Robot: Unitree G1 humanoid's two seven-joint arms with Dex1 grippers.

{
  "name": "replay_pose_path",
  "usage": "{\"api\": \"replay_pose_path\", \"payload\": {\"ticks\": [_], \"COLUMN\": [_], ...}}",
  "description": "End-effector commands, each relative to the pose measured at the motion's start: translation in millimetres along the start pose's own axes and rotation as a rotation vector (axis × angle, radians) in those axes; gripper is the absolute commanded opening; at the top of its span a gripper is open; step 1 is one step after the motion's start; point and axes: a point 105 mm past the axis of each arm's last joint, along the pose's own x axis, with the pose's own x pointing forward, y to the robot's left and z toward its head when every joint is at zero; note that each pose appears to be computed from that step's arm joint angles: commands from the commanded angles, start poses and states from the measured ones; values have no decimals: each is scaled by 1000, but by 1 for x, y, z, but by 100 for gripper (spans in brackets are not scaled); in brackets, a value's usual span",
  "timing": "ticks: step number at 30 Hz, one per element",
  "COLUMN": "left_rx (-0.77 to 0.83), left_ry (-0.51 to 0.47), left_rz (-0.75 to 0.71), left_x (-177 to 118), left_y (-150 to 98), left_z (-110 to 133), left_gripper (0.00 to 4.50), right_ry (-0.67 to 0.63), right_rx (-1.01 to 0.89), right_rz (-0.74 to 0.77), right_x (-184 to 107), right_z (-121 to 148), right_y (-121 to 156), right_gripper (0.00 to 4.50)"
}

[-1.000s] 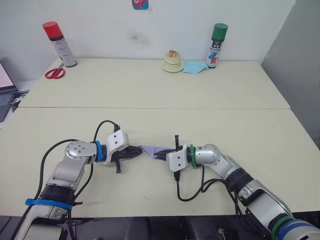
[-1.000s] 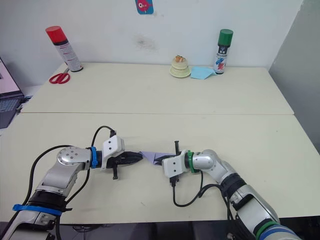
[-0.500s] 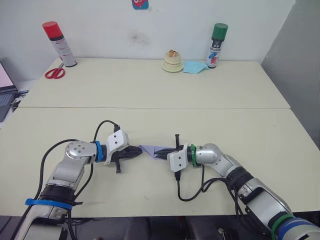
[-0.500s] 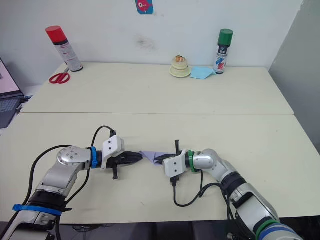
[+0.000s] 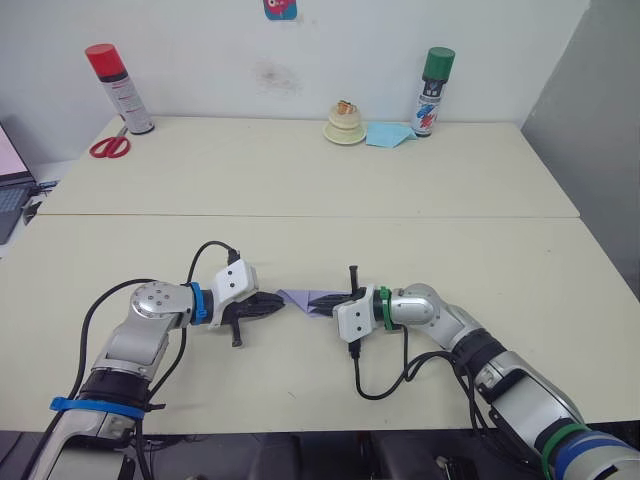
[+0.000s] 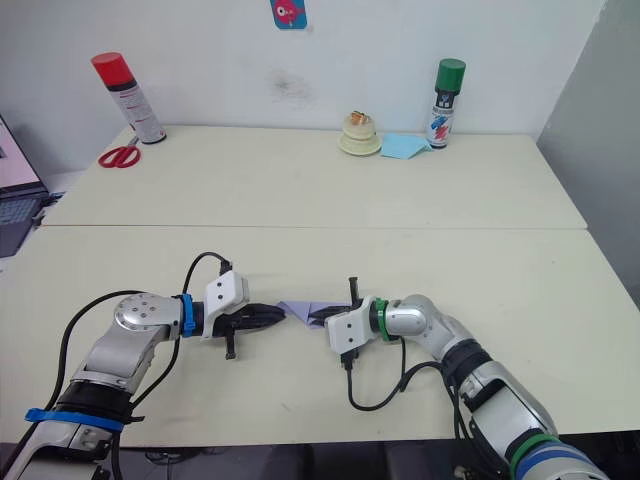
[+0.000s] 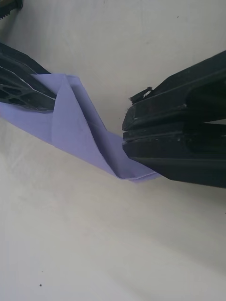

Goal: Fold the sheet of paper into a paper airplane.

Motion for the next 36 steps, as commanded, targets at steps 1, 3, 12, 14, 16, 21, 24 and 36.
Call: {"api": "replay_pose_path", "payload": {"ticks": [1, 3, 12, 14, 16, 21, 24, 36], "left_rx": [-26, -38, -147, -139, -118, -93, -83, 32], "left_ry": [37, 23, -127, -165, -190, -146, -122, 16], "left_rz": [-13, -4, 2, 1, 9, -37, -45, -54], "left_x": [-3, -5, -33, -29, -17, 11, 16, 30], "left_y": [-4, -1, 31, 33, 33, 16, 12, 9], "left_z": [-10, -6, 61, 74, 81, 67, 60, 22], "left_gripper": [36, 36, 36, 36, 36, 36, 36, 36], "right_ry": [86, 89, 93, 93, 93, 92, 94, 93], "right_rx": [30, 32, 40, 41, 43, 45, 46, 47], "right_rz": [85, 91, 100, 101, 102, 102, 101, 106], "right_x": [-8, -8, -8, -9, -9, -9, -9, -10], "right_z": [-19, -20, -20, -20, -20, -20, -20, -20], "right_y": [20, 22, 26, 26, 27, 28, 27, 29], "right_gripper": [2, 2, 2, 2, 2, 2, 2, 2]}}
